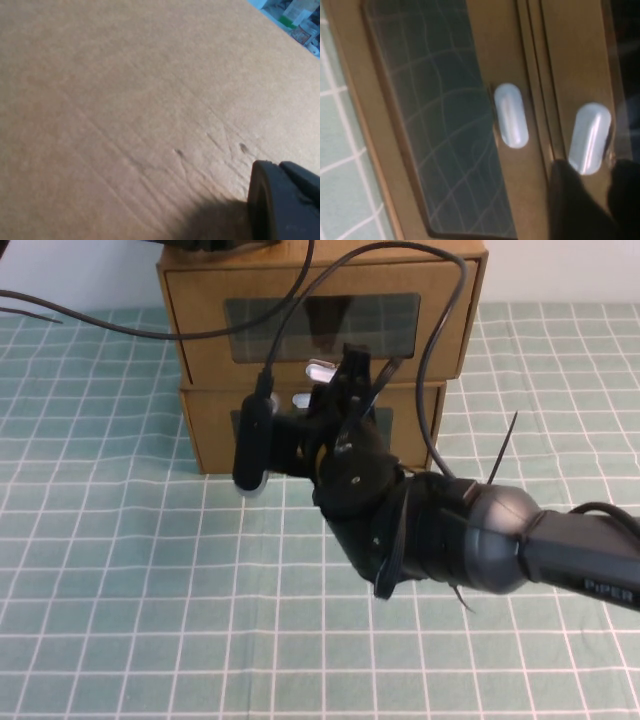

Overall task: Open the shoe box
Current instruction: 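Pull the top drawer of the cardboard box fully open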

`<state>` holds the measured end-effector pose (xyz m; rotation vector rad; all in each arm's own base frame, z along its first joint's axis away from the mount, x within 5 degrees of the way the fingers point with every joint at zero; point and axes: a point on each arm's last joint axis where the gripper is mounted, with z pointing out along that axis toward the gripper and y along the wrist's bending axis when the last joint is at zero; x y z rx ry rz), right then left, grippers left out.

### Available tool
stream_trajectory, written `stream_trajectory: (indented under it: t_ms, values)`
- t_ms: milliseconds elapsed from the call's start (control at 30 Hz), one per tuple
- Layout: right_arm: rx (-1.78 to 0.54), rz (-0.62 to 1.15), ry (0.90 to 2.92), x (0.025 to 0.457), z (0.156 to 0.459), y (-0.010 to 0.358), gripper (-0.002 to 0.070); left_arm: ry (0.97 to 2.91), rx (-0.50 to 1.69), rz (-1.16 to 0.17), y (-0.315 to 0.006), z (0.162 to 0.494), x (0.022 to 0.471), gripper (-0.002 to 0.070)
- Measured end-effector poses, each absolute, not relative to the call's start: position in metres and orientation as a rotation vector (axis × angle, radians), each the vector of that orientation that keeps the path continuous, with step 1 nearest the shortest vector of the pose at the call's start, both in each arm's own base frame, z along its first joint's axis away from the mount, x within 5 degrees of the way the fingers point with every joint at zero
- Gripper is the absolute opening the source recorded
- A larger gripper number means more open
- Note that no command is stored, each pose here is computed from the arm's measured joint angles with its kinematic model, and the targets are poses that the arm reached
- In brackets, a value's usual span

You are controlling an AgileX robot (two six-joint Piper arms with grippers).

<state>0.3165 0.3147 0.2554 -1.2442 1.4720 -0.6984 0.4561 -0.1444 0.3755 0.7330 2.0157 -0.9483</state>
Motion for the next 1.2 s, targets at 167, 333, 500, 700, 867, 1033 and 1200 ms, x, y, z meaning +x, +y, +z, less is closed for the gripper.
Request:
stream_trajectory:
  t_ms: [167, 333, 500, 700, 867, 1033, 1200]
  values:
    - [-1.17, -0.682, 1.519, 0.332, 0.256, 0.307, 0.0314, 2.016, 0.735, -0.953, -0.145, 0.376, 0.456, -0.0005]
    - [-1.169, -0.669, 1.516, 0.338, 0.253, 0.312, 0.0339, 2.015, 0.734, -0.955, -0.145, 0.376, 0.456, -0.0005]
    - [-1.173, -0.658, 1.516, 0.349, 0.244, 0.322, 0.034, 2.015, 0.735, -0.958, -0.145, 0.376, 0.455, -0.0005]
    - [-1.118, -0.684, 1.524, 0.369, 0.241, 0.325, 0.0252, 2.013, 0.724, -0.968, -0.143, 0.375, 0.457, -0.0005]
    - [-1.089, -0.711, 1.521, 0.372, 0.245, 0.325, 0.0034, 2.013, 0.726, -0.976, -0.143, 0.375, 0.456, -0.0005]
    - [-1.089, -0.719, 1.516, 0.371, 0.246, 0.326, 0.0009, 2.015, 0.729, -0.979, -0.143, 0.375, 0.456, -0.0005]
    - [-1.102, -0.741, 1.52, 0.364, 0.247, 0.331, 0.0007, 2.019, 0.724, -0.984, -0.143, 0.375, 0.456, -0.0005]
